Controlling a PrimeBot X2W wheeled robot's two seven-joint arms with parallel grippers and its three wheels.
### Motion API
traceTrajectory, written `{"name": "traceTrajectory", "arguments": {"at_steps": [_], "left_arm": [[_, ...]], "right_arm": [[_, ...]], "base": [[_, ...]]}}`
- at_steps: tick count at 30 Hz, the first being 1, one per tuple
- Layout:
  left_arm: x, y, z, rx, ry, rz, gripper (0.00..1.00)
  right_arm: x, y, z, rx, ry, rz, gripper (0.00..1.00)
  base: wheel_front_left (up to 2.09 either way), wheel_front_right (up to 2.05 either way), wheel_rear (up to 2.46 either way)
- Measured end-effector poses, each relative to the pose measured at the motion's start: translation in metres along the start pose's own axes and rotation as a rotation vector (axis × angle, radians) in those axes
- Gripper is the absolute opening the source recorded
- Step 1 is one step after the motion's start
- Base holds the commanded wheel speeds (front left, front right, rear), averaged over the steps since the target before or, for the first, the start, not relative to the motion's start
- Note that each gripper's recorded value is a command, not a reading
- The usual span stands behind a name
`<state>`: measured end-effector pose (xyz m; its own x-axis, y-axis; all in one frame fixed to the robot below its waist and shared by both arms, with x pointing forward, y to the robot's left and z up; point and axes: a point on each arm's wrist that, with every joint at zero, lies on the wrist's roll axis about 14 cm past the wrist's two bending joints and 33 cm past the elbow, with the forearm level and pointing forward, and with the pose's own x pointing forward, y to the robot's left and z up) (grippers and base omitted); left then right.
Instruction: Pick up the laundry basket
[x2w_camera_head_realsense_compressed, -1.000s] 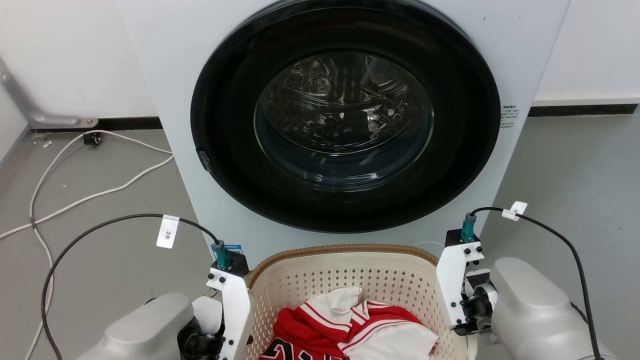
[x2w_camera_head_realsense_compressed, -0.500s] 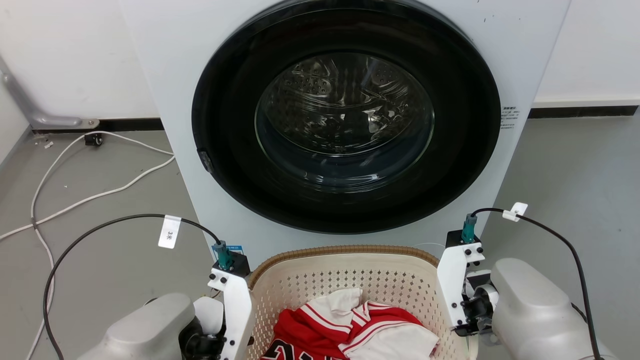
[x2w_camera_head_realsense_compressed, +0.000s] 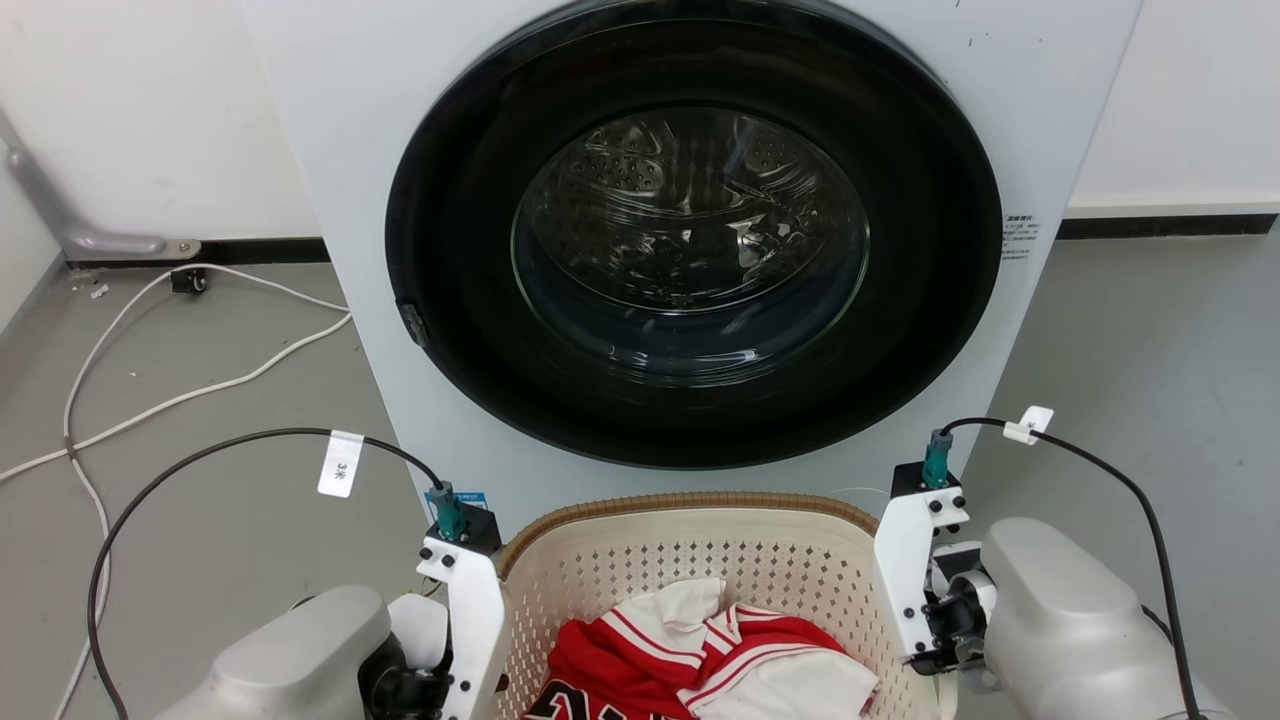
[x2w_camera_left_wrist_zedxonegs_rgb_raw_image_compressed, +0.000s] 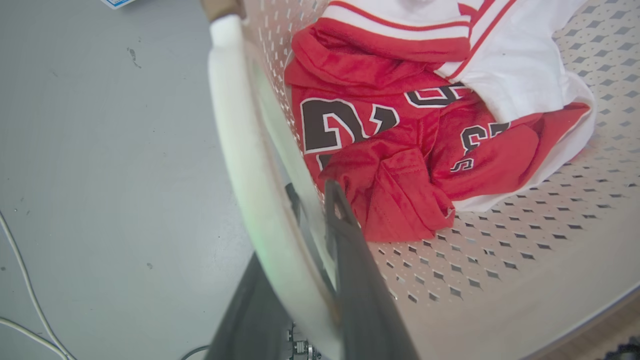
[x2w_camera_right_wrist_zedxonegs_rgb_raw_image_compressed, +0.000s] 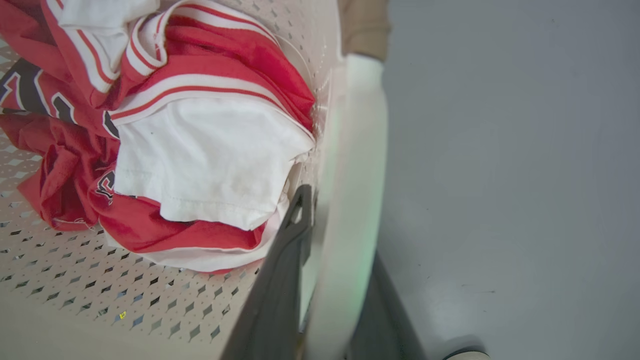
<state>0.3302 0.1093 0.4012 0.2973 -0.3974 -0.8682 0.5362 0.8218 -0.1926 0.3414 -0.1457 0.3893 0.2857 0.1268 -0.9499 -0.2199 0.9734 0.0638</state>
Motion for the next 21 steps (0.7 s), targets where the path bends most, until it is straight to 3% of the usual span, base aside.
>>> {"name": "traceTrajectory", "arguments": {"at_steps": [21], "left_arm": [[0.0014,-0.0029,0.0013,0.003,0.001,-0.005,0.0]], "right_arm": [[-0.0004,-0.0035,-0.0018,0.003,0.002,-0.007,0.0]], "base": [[0.0,0.0,0.0]]}}
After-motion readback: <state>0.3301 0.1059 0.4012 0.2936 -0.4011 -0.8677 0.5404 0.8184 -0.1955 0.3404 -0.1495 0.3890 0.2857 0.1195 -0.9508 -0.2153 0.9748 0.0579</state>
